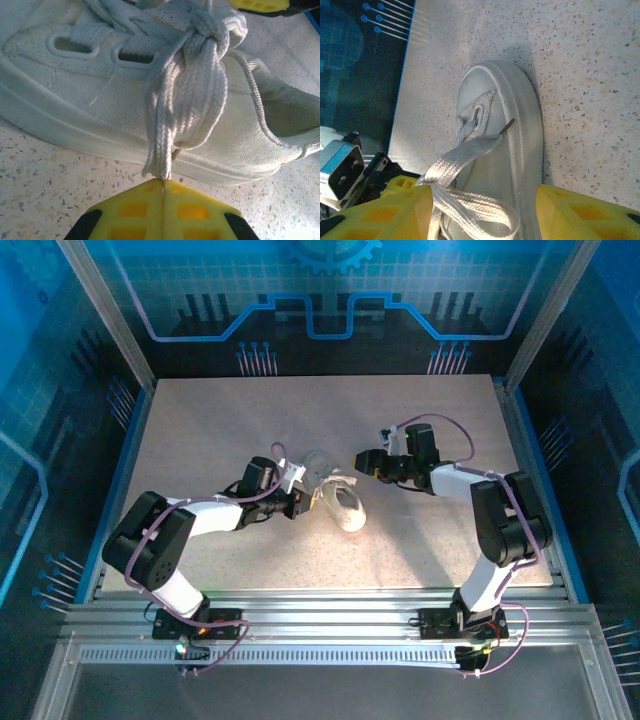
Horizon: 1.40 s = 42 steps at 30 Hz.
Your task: Tie the shoes
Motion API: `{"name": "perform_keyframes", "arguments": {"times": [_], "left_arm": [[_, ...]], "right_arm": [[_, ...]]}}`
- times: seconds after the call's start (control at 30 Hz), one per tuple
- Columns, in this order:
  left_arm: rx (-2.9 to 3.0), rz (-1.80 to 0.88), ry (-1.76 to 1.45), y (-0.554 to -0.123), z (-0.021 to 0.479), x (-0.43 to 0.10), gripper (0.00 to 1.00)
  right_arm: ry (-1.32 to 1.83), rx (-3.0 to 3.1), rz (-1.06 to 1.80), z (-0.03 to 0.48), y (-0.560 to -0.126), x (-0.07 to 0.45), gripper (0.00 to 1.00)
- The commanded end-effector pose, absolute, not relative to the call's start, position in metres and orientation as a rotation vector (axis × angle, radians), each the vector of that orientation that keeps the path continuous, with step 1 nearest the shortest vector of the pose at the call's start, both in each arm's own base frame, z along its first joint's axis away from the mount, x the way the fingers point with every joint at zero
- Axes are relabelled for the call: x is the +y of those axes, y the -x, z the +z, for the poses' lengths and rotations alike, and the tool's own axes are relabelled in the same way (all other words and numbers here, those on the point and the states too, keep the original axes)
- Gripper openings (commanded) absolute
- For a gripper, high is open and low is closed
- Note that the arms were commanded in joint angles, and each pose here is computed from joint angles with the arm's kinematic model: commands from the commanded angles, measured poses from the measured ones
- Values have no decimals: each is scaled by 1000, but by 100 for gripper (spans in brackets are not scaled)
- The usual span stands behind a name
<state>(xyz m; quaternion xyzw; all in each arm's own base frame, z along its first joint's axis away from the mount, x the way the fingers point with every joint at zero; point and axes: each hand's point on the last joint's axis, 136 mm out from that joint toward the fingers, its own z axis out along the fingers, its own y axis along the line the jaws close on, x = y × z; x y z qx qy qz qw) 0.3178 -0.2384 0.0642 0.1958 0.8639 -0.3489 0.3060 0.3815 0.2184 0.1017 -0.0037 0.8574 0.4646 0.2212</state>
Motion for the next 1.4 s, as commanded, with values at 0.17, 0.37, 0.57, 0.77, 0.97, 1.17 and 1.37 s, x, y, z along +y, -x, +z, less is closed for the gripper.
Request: {"name": "perform_keyframes", "arguments": {"times": [0.17,0.37,0.57,0.77,0.97,1.17,1.37], "left_arm": [[2284,-947,-526,-319,73,-244,0],[2286,-948,-528,-320,73,-245,0],[2288,-946,-531,-320,74,-245,0],[2289,-944,-534,-320,75,-246,0],[2289,-942,-539,-321,76,-247,0],[2295,-912,-558,-321,80,-245,0],[2306,-874,-576,-320,81,-241,0]], "right_arm": [[-103,2432,1336,76,-366,222,58],[-105,2405,1423,73,-364,235,61],[-113,2373,1490,72,-369,244,56],[-102,2358,1516,77,-365,251,47],[-115,2350,1455,85,-361,246,2],[-53,2399,1265,95,-366,236,0],[47,2471,1120,93,-374,230,0]]}}
